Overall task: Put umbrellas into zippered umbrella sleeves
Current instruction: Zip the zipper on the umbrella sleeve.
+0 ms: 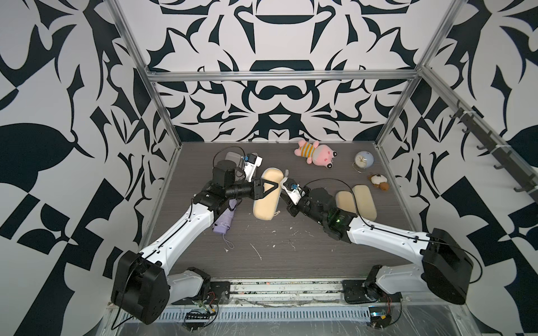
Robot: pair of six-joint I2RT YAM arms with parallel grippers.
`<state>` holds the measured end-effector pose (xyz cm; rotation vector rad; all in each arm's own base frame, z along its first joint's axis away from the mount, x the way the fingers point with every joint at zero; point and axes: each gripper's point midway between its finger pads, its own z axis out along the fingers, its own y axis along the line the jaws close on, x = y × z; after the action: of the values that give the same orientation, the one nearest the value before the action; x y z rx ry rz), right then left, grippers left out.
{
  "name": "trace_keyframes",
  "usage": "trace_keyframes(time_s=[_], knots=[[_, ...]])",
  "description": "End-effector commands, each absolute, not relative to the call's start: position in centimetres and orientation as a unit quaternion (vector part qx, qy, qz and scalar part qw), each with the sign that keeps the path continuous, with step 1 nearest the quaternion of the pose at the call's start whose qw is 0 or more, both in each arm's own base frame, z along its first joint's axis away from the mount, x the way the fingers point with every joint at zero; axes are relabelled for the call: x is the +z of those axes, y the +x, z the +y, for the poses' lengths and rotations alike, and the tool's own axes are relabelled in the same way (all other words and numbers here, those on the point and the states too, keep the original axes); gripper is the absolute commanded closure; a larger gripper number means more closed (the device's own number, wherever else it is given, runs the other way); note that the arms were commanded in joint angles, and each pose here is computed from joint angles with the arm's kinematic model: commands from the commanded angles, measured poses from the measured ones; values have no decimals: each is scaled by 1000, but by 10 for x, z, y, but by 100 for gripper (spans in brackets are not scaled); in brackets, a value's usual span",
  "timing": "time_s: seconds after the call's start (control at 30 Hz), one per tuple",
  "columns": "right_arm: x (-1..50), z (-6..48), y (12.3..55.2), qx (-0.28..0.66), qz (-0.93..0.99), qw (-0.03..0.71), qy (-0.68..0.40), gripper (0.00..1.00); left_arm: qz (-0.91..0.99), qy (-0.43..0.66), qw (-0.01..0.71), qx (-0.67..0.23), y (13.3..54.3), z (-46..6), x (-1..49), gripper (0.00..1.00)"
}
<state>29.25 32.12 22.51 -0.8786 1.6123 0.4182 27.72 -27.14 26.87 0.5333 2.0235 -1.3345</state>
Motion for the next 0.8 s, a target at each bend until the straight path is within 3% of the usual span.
trace_keyframes(time_s=[0.0,0.4,0.67,0.77], knots=[[271,333,293,193,647,636,-373,75,746,223,346,-523,275,-277,296,96],[281,344,293,184,629,644,-395,82,752,222,328,-527,272,-280,286,96],[274,345,290,147,620,637,-433,100,761,218,310,-527,272,-282,279,96],[258,343,282,109,616,612,-483,100,777,204,311,-508,278,-275,275,93]])
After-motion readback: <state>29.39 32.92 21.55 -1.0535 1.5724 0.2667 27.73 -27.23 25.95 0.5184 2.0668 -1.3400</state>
